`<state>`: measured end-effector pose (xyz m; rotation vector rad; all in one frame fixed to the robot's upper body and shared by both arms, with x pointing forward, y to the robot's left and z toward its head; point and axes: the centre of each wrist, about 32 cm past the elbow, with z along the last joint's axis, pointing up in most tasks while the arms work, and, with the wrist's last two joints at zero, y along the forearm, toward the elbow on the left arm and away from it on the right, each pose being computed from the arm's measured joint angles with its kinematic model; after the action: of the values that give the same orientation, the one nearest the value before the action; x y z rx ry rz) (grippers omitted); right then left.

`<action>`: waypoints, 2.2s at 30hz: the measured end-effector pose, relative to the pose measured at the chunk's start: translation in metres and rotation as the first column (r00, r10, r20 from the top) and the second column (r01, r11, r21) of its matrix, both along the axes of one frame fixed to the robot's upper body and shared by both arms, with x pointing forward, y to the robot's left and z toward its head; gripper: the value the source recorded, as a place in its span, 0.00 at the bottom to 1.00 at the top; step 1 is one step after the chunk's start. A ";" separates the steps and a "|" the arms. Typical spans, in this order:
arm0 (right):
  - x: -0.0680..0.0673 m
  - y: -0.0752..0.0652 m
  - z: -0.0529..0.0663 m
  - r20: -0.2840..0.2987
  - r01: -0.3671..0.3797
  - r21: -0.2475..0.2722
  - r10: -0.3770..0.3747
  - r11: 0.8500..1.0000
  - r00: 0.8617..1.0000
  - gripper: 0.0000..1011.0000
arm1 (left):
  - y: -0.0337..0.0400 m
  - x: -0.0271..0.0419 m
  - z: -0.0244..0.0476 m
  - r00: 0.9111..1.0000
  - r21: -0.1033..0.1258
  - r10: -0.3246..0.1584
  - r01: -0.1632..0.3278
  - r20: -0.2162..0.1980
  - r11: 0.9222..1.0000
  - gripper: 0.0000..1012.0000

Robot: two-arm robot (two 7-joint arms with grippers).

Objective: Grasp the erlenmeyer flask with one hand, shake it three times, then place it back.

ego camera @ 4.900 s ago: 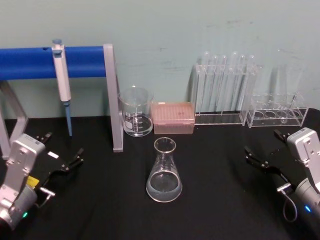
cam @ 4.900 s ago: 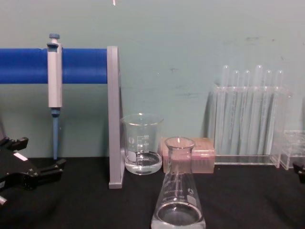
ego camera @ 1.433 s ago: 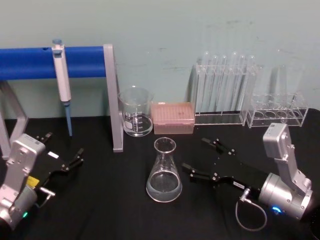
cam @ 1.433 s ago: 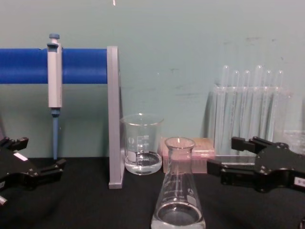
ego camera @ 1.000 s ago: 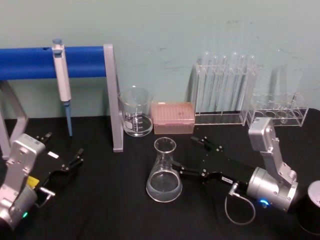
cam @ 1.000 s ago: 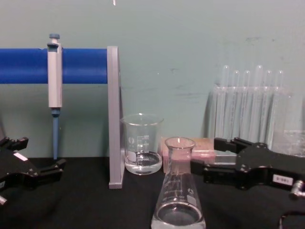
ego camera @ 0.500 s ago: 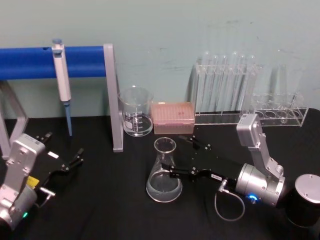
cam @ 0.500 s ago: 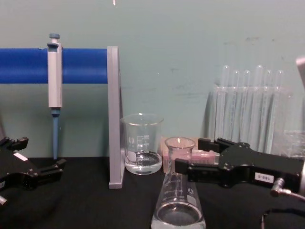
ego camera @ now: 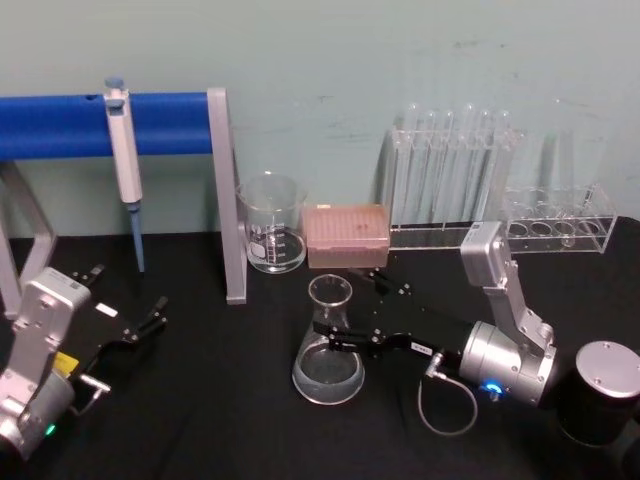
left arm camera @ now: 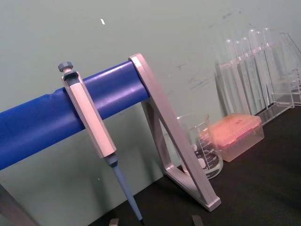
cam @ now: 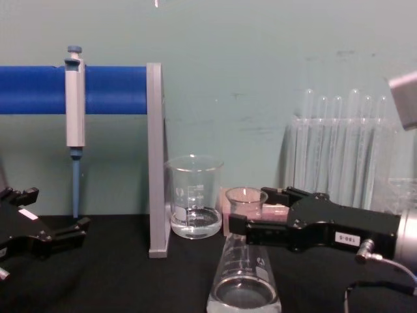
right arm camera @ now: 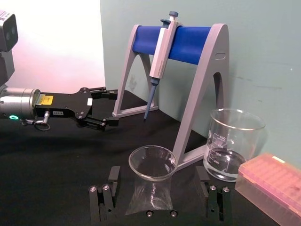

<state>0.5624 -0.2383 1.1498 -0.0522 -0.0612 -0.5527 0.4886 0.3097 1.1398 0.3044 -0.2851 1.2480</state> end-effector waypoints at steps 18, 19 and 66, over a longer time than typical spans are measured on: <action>0.009 0.008 -0.002 -0.017 -0.014 -0.011 0.014 1.000 1.000 0.99 | 0.0000 0.0000 0.0000 1.000 0.000 0.000 0.000 0.000 1.000 0.99; 0.009 0.008 -0.002 -0.019 -0.014 -0.012 0.014 1.000 1.000 0.99 | 0.0000 0.0000 0.0000 1.000 0.000 0.000 0.000 0.000 1.000 0.99; 0.012 0.009 -0.002 -0.034 -0.011 -0.015 0.010 1.000 0.999 0.57 | 0.0000 0.0000 0.0000 1.000 0.000 0.000 0.000 0.000 1.000 0.99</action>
<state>0.5739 -0.2290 1.1473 -0.0763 -0.0330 -0.5405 0.4886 0.3097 1.1398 0.3045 -0.2850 1.2480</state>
